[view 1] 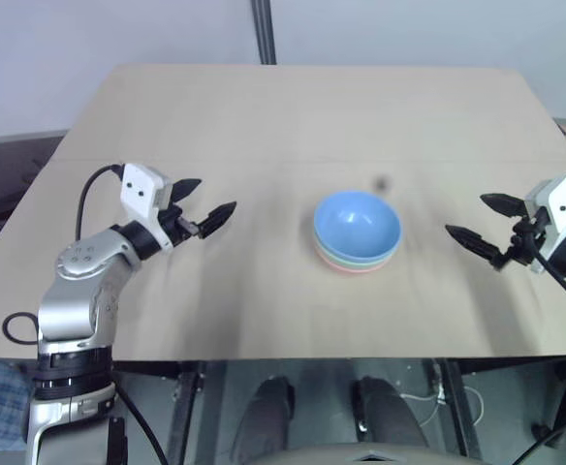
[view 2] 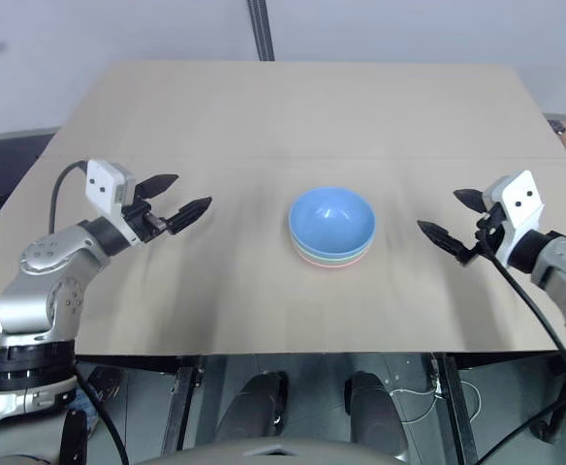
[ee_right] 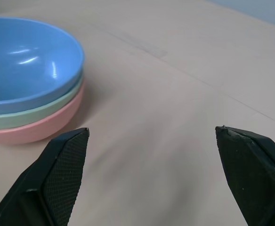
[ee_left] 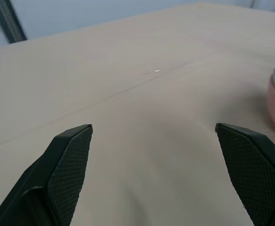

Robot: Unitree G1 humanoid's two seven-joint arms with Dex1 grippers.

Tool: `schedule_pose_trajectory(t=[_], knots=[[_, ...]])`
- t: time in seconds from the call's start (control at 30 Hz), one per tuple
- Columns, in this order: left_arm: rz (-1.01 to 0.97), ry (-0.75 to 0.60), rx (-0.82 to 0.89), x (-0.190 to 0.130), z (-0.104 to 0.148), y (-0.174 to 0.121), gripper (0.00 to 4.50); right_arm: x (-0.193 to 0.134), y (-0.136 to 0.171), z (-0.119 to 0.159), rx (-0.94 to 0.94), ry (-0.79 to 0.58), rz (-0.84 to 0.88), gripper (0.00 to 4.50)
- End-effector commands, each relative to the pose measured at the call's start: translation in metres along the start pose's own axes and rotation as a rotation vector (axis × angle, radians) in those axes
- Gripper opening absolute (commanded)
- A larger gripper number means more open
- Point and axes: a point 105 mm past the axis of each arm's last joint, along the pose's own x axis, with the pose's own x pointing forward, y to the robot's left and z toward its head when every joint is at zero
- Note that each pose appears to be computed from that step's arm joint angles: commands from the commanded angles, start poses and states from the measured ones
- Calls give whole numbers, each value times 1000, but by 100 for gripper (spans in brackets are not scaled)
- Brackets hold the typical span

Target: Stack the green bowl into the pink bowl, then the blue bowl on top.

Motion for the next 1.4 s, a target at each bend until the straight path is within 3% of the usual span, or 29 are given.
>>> schedule_pose_trajectory(t=[0.03, 0.87, 1.07, 1.4], knots=[[41, -52, 5, -4, 14, -3, 441, 3, -1, 7, -16, -45, -54, 450], [156, -72, -9, -7, -6, -23, 441, -6, -14, -15, 54, -62, -306, 450], [151, -68, -16, -14, -9, -24, 441, -18, -5, -27, 58, -12, -270, 450], [-23, -23, 22, -33, -13, -40, 441, -42, 20, -35, 43, 6, -131, 450]])
